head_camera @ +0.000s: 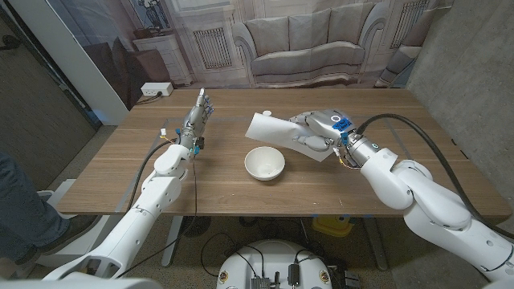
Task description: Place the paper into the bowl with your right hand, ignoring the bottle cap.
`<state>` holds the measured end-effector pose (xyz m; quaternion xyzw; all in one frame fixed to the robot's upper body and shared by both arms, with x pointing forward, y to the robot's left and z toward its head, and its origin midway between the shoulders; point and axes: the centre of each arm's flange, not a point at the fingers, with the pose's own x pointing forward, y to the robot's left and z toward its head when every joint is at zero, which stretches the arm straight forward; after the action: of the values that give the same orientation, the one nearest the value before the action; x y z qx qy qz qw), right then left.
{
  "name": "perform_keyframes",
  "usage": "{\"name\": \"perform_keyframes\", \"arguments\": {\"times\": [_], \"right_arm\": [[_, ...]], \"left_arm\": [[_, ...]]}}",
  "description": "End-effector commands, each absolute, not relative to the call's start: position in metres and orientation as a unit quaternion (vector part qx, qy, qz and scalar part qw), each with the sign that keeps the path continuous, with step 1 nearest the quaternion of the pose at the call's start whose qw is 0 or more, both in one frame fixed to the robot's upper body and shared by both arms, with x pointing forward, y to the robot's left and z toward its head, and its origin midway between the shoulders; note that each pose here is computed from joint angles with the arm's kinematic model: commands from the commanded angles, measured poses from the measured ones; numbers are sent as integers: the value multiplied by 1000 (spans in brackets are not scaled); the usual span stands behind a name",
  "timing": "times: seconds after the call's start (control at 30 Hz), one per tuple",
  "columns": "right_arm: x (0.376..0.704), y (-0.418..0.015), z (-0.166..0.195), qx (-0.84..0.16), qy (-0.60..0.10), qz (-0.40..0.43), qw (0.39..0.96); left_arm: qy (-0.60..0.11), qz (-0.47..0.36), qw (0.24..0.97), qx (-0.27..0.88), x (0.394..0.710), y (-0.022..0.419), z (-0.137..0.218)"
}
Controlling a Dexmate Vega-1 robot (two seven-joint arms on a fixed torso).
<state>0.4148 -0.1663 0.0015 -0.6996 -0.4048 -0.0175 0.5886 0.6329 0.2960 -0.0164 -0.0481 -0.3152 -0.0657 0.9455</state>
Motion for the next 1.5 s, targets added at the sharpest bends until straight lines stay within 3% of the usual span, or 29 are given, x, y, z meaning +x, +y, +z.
{"name": "perform_keyframes", "arguments": {"times": [0.03, 1.5], "right_arm": [[412, -156, -3, -703, -414, -7, 578], [414, -127, -16, -726, -434, 25, 533]], "left_arm": [[-315, -68, 945, -47, 631, 295, -18], [-314, -63, 945, -61, 626, 305, -36]]}}
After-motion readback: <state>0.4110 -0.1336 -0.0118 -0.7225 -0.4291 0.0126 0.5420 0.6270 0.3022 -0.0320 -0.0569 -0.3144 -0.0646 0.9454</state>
